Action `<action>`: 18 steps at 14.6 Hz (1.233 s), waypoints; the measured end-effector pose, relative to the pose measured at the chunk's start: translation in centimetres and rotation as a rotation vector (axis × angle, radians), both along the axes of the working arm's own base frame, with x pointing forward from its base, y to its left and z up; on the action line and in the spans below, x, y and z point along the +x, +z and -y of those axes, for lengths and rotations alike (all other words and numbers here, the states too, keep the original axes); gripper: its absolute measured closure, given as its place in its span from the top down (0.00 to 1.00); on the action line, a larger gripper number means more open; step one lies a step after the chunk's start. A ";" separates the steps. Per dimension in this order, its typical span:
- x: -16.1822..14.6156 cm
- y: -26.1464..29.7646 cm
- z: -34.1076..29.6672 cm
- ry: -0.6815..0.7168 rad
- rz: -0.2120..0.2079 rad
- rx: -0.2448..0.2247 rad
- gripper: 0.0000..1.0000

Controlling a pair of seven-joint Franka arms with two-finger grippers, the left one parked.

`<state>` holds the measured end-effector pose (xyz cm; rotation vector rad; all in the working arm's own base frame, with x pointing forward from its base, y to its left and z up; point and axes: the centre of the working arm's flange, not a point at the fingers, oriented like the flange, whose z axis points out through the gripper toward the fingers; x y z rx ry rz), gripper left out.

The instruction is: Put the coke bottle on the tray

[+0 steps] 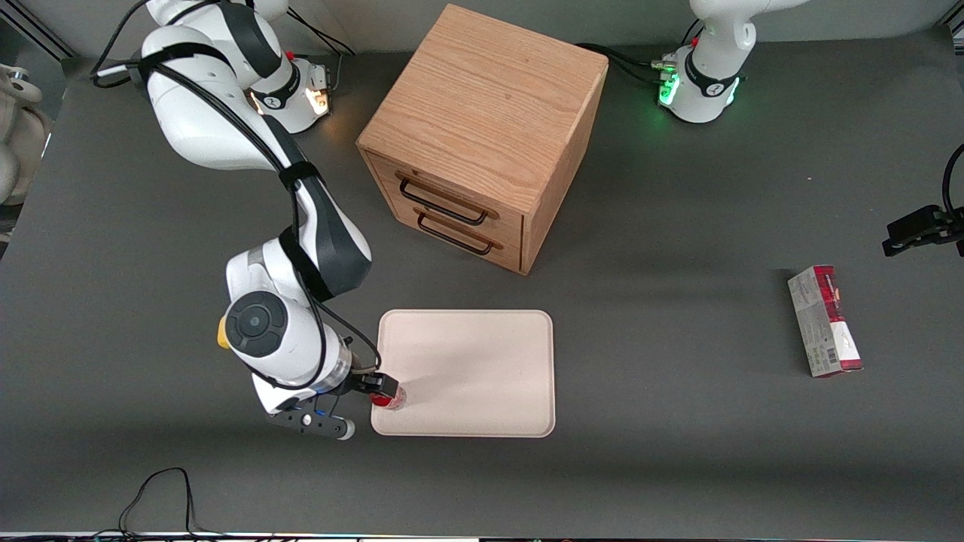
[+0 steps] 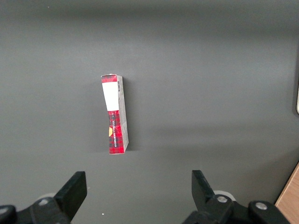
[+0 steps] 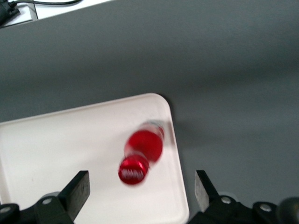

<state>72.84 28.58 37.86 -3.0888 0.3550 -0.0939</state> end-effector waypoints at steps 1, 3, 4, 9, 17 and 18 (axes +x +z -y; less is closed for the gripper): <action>-0.5 1.4 0.4 0.002 -0.016 -0.011 1.00; -1.6 4.4 2.4 0.031 -0.037 -0.022 1.00; -2.2 5.8 4.1 0.055 -0.051 -0.017 1.00; -7.8 12.4 16.4 0.165 -0.088 -0.024 1.00; -17.6 19.2 26.8 0.214 -0.086 -0.039 1.00; -17.6 19.3 26.7 0.216 -0.085 -0.038 1.00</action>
